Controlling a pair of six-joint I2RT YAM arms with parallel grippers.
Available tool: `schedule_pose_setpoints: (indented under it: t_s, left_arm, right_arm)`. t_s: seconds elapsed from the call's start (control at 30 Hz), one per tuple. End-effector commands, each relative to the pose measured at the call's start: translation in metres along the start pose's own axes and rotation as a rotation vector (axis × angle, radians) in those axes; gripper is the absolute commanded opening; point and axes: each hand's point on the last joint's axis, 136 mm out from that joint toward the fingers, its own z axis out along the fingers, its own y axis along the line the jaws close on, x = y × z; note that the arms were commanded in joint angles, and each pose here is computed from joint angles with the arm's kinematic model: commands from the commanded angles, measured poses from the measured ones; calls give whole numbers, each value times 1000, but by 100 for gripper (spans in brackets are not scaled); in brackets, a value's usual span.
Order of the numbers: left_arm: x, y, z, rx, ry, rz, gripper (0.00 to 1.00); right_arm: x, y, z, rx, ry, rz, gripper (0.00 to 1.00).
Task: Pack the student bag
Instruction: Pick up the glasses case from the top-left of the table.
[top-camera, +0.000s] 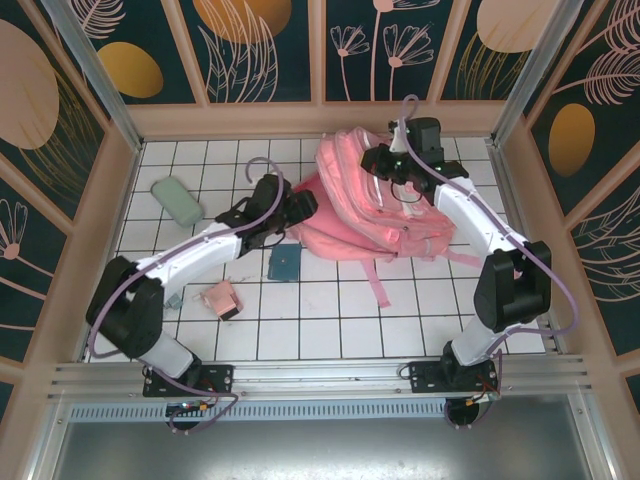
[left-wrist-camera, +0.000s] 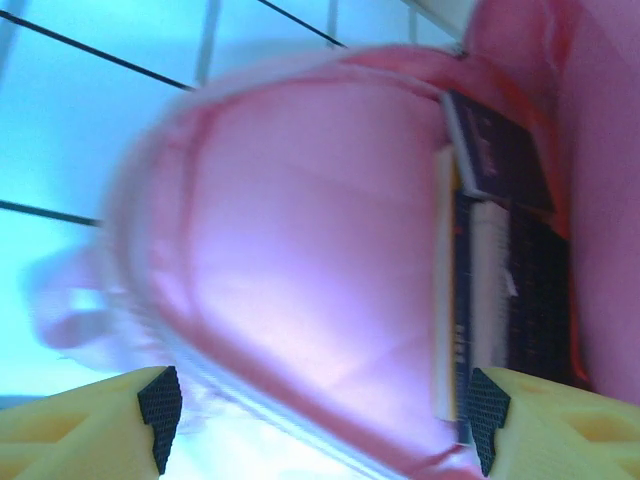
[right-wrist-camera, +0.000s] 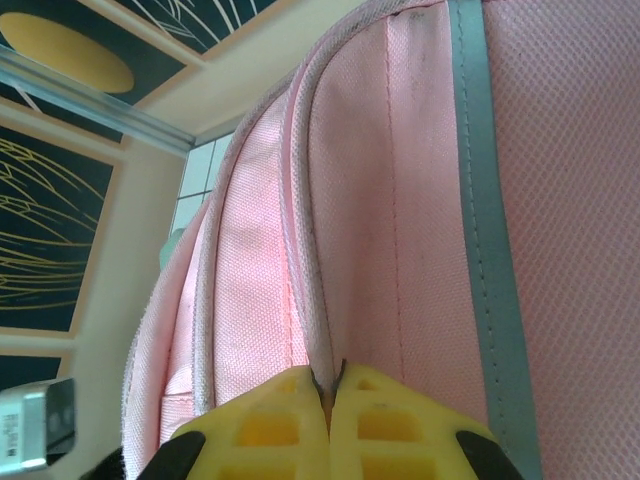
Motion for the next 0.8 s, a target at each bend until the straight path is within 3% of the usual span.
schedule_pose_setpoints:
  t_s: [0.0,0.2,0.4,0.5,0.77]
  left_arm:
    - [-6,59,-15,-190,-31,17,77]
    - [-46,122,-33,-336,-102,-80,78]
    - [-92,185,-45,-481,-163,-123,89]
    - [-116,214,-44,-552,-168,-129,98]
    - [-154,269,-15,-631,-117,-154,99]
  right_arm:
    - [-4,24,-8,-56,-43,-52,0]
    - [10,40,4,-83,-11,-81,0]
    - [17,54,10,-107,9,-103,0]
    - [16,57,11,-114,10,-101,0]
    - [8,63,10,-114,5,-118,0]
